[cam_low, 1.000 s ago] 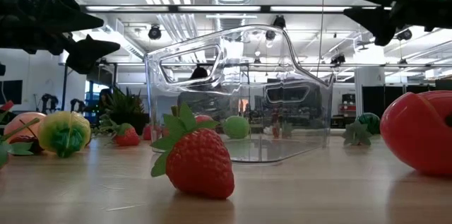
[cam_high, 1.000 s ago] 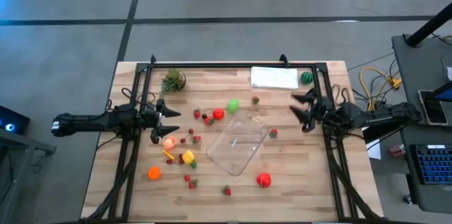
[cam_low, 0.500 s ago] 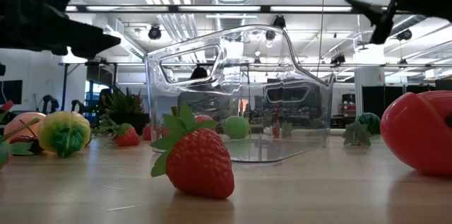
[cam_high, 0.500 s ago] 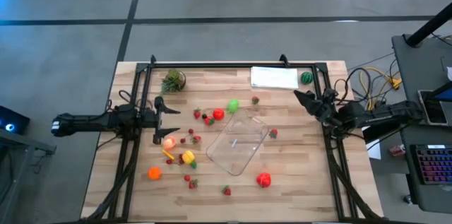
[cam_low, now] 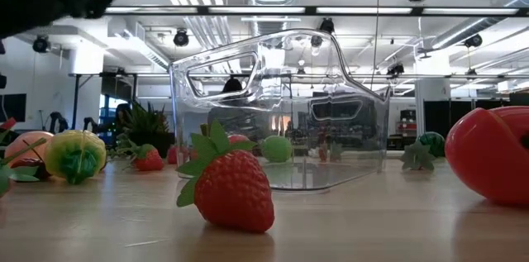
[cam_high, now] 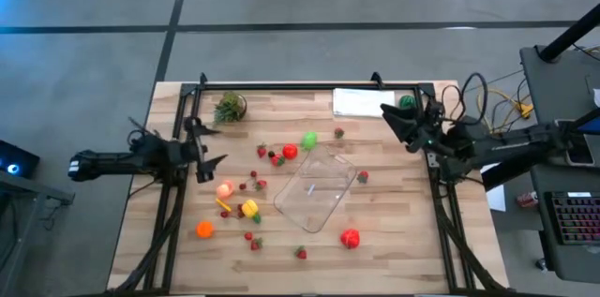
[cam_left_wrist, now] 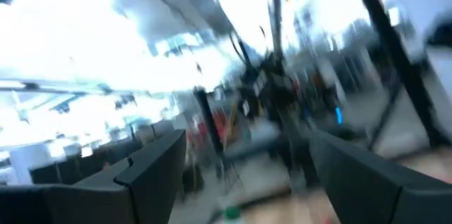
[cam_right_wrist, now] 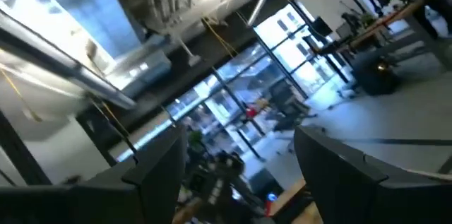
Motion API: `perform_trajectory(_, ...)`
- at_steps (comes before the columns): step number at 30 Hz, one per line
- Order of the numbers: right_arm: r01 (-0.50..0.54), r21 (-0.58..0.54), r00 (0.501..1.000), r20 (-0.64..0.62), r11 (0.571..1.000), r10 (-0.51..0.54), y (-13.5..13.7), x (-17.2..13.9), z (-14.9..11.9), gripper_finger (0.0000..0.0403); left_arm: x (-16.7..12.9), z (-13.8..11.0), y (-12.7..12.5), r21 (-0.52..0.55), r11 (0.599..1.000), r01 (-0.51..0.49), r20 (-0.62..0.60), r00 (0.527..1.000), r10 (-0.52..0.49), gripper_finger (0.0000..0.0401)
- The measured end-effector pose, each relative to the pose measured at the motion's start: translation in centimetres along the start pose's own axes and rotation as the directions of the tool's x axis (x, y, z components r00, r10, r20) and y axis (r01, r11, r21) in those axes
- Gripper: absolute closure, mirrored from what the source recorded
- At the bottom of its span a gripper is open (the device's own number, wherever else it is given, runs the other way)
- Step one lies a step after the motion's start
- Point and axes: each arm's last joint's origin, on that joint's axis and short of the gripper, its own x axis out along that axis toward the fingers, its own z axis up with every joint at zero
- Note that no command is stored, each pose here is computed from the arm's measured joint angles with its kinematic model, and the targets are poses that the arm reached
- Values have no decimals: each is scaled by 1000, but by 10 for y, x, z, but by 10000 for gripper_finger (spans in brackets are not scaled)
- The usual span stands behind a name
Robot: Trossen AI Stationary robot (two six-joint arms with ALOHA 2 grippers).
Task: Pick and placing Produce into tupperware
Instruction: Put the green watermelon into the transparent bin
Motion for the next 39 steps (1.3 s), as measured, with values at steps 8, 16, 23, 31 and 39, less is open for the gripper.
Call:
perform_trajectory(8,332,112,933,-186,937,-308,8,31,19,150,-3,10,15,-789,571,-225,-1,931,365,115)
perform_trajectory(16,581,-34,755,-349,813,-555,4,55,30,148,-7,15,24,-947,253,-199,-26,830,557,115)
perform_trajectory(23,548,-288,699,-357,785,-619,6,98,45,151,7,23,23,-827,424,-369,-226,909,350,115)
perform_trajectory(31,841,-353,226,-462,411,-858,-54,99,70,150,22,35,29,-555,511,-657,-650,725,226,115)
perform_trajectory(39,827,-467,110,-413,314,-904,-77,92,86,147,42,38,30,-395,408,-823,-857,490,159,115)
